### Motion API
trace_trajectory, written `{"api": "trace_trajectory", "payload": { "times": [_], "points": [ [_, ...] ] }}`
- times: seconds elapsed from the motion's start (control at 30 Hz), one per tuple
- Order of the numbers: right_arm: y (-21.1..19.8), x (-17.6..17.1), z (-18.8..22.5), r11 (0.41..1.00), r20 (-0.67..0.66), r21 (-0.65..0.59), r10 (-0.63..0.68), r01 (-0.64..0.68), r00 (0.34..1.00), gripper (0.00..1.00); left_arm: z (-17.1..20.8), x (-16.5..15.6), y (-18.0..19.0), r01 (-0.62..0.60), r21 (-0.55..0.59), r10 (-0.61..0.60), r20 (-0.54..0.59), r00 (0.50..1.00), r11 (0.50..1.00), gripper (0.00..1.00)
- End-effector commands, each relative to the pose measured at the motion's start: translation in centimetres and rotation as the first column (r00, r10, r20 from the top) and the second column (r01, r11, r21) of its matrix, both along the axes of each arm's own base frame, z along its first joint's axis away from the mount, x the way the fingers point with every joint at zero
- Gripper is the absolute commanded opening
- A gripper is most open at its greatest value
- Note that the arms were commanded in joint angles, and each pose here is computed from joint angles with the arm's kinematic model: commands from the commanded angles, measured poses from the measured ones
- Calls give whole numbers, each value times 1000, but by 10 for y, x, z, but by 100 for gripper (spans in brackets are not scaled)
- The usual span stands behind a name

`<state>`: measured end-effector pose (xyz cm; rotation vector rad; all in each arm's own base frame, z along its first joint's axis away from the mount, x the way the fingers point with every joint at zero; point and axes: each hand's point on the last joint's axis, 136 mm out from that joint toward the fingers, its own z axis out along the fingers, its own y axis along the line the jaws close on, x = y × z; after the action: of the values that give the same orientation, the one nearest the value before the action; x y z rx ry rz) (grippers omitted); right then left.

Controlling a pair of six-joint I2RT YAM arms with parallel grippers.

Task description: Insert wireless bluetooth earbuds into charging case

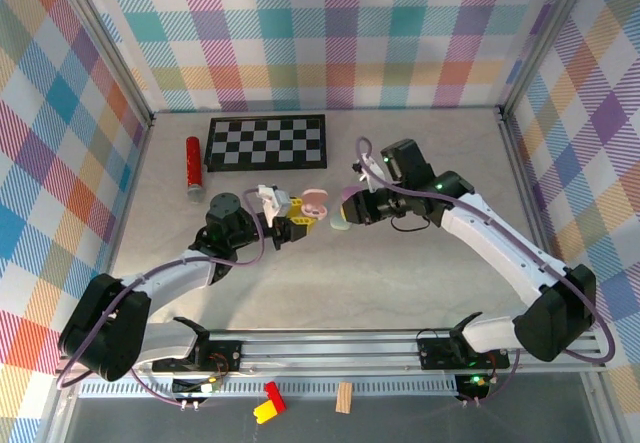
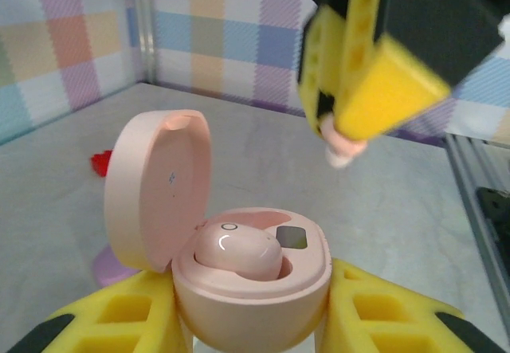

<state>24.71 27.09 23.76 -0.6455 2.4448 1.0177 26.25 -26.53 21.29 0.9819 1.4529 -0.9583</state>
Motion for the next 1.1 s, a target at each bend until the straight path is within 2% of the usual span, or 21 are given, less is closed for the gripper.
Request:
{"api": "trace_trajectory", "payload": {
  "times": [0.0,0.3,1.07],
  "points": [
    [16,-9,41,981,7,175,81,-81,997,23,11,-14,-14,112,-7,-112,37,993,994,35],
    [25,-12,41,968,-28,219,131,-122,991,24,14,-25,-27,188,-15,-187,31,982,982,35],
    [26,-7,6,978,-86,171,138,-122,987,24,29,-24,-27,178,-62,-175,45,984,982,35]
  ]
}}
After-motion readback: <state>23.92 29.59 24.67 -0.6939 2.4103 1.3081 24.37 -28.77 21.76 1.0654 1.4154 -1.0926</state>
